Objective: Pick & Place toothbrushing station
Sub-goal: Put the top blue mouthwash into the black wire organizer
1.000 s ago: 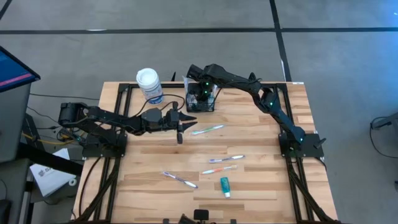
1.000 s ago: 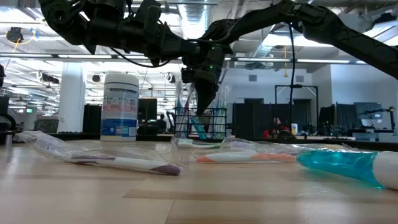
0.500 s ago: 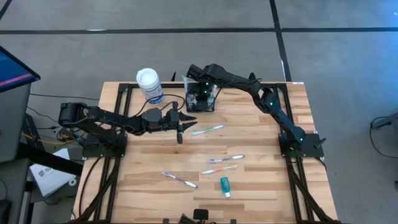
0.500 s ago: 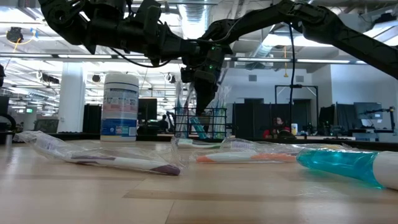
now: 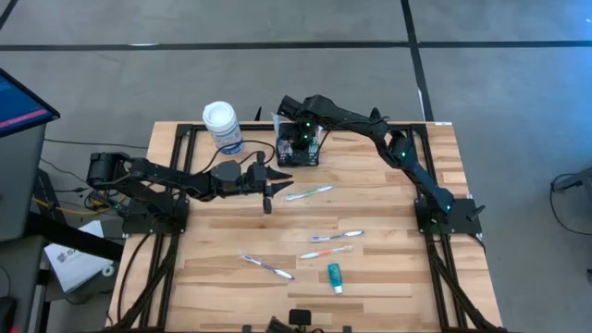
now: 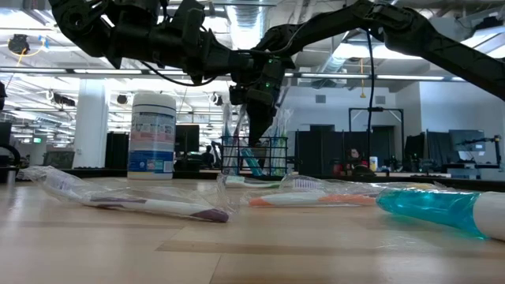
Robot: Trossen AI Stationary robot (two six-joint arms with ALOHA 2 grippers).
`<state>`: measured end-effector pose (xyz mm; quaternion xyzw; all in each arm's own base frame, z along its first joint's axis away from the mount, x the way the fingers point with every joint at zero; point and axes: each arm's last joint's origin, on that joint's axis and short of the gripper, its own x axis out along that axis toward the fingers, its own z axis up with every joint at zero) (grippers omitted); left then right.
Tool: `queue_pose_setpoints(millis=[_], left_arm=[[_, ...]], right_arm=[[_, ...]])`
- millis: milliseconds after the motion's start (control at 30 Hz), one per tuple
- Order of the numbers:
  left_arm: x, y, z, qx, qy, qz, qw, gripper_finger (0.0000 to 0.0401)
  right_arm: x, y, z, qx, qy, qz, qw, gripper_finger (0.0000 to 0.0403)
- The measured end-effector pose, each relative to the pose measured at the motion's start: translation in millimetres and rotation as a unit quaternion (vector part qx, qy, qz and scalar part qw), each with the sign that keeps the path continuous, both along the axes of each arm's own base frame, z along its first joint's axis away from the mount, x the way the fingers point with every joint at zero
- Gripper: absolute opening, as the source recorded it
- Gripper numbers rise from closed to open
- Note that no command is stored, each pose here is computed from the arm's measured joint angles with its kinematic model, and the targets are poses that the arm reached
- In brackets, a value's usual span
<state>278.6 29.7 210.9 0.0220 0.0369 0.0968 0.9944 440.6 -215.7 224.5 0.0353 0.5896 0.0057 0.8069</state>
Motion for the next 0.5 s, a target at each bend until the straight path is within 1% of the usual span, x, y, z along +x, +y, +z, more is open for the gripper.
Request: queue_pose_setpoints(millis=[233,500], left_arm=[[0.0,-0.1,-0.2,0.0,0.001,0.0,1.0,0.0076],[0.0,-0.1,-0.2,0.0,0.001,0.0,1.0,0.0076]], right_arm=[[-0.4,-0.7,0.1,-0.012,0.006,-0.003,1.0,0.0059],[-1.3,-0.3,0.2,-0.012,0.011,-0.004,1.0,0.0093]])
